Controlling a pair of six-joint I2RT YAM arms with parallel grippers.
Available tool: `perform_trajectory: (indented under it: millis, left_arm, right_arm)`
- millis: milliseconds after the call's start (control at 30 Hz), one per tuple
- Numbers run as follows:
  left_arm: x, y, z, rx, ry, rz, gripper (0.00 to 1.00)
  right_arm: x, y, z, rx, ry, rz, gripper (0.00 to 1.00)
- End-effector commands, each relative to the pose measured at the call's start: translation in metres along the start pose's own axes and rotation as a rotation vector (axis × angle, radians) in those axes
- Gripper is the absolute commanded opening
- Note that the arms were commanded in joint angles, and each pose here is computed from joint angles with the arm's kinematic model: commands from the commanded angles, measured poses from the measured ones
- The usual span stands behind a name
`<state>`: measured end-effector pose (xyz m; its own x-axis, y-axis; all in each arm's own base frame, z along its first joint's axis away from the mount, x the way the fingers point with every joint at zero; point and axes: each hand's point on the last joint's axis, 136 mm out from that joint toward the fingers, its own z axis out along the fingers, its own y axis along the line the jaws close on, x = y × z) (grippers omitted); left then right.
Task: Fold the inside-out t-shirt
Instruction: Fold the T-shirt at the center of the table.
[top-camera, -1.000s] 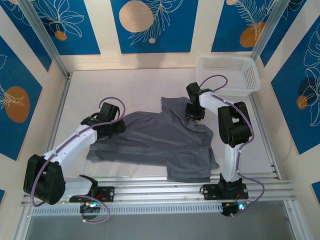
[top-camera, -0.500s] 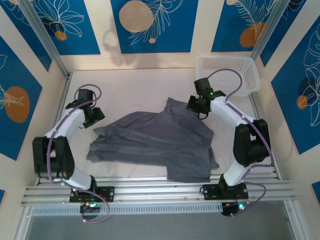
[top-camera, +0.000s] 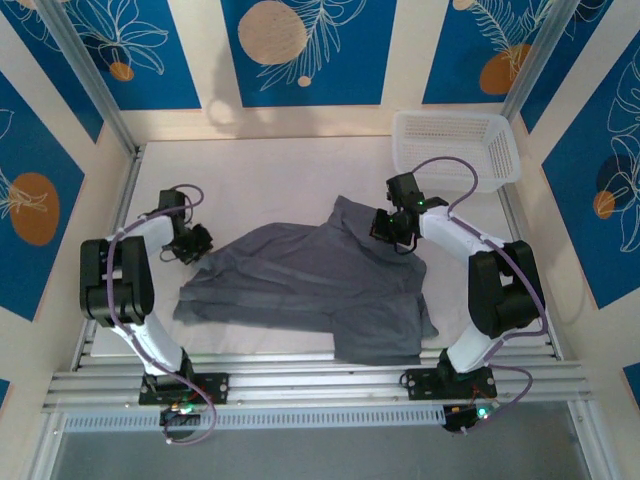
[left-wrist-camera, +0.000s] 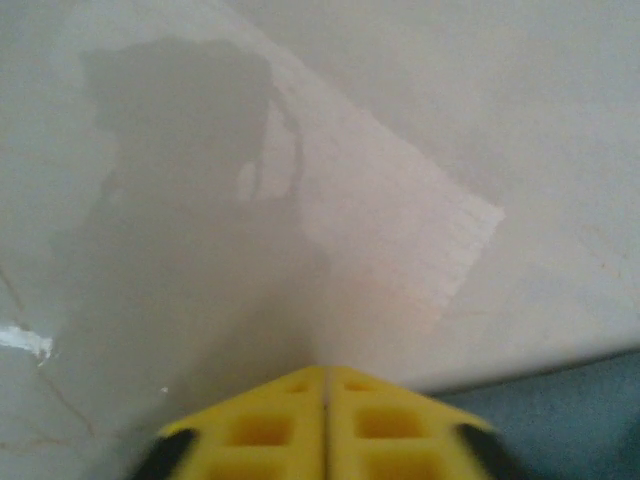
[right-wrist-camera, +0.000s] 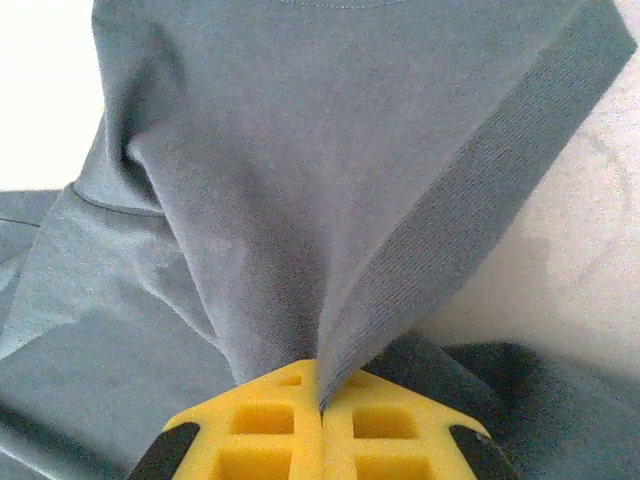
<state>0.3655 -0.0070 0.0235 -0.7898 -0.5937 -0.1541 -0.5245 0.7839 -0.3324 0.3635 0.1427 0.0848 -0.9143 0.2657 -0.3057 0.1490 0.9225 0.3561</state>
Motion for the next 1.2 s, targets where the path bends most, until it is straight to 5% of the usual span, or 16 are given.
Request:
perform_trajectory:
  millis: [0, 367, 500, 800, 967, 1167]
  left_arm:
    - [-0.01, -0.003, -0.005, 0.016, -0.025, 0.005, 0.0]
    - [-0.047, 0.016, -0.091, -0.115, -0.367, 0.028, 0.0]
    - [-0.046, 0.006, -0.079, -0.075, -0.316, 0.063, 0.0]
    - [-0.047, 0.043, -0.082, -0.233, -0.326, -0.018, 0.0]
    - [0.001, 0.048, -0.063, -0.187, -0.249, -0.046, 0.0]
    - [0.023, 0.059, -0.091, -0.143, -0.391, -0.02, 0.34]
  right_arm:
    - [0.001, 0.005, -0.01, -0.03, -0.01, -0.009, 0.04]
    - [-0.007, -0.038, -0.01, 0.025, -0.014, 0.083, 0.05]
    - [-0.008, -0.031, -0.005, -0.012, 0.003, 0.077, 0.06]
    - [-0.025, -0.069, -0.029, 0.029, -0.042, 0.215, 0.06]
    - [0.007, -0.081, -0.01, 0.042, 0.034, 0.26, 0.07]
    - [0.017, -0.098, -0.014, 0.081, 0.017, 0.299, 0.12]
